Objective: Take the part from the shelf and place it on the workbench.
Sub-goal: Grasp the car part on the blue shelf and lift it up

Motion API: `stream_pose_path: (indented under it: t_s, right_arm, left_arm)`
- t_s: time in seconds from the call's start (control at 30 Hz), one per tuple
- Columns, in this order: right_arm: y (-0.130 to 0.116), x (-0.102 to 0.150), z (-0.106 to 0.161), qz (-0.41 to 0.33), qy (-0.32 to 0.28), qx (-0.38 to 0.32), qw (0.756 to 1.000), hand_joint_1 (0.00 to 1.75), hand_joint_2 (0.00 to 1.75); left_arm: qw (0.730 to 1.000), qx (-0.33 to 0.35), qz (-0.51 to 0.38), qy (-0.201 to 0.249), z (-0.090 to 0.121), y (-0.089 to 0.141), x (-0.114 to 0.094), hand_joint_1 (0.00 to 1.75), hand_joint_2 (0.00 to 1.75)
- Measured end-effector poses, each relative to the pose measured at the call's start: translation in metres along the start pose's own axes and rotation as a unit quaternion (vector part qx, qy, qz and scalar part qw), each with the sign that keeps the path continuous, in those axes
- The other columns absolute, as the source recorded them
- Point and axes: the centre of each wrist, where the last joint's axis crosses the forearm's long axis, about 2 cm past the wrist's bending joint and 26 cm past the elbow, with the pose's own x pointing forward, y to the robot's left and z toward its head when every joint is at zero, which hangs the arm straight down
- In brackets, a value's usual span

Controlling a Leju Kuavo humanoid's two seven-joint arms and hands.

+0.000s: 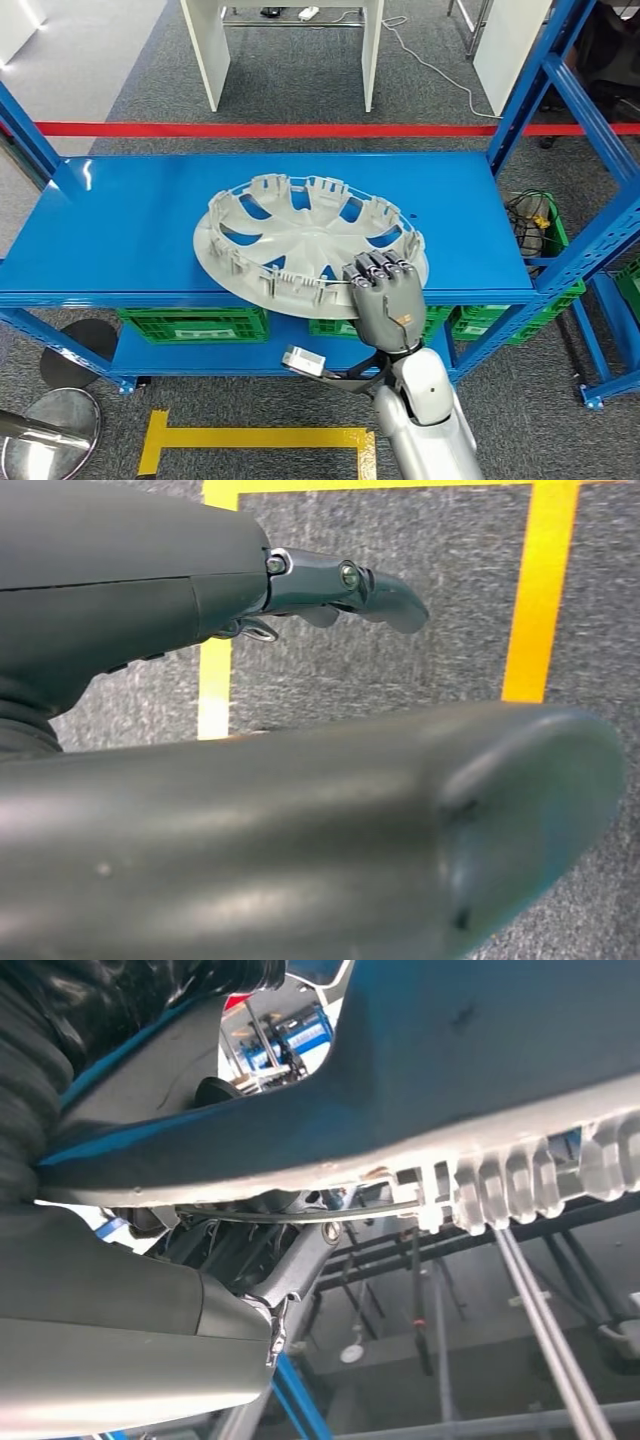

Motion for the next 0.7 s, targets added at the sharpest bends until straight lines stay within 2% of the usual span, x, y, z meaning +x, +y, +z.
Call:
stream_pose_path:
  t_s: [0.27, 0.7]
  right_arm:
    - [-0.002, -0.013, 0.011, 0.008, 0.019, 0.003, 1.0, 1.75, 1.75]
    - [-0.008, -0.019, 0.016, 0.017, 0.023, -0.001, 1.0, 1.75, 1.75]
  left_arm:
    - [1.0, -0.006, -0.008, -0.006, 0.0, -0.002, 0.001, 0.0, 0.0]
    - [1.0, -0.006, -0.007, -0.005, 0.0, -0.002, 0.001, 0.0, 0.0]
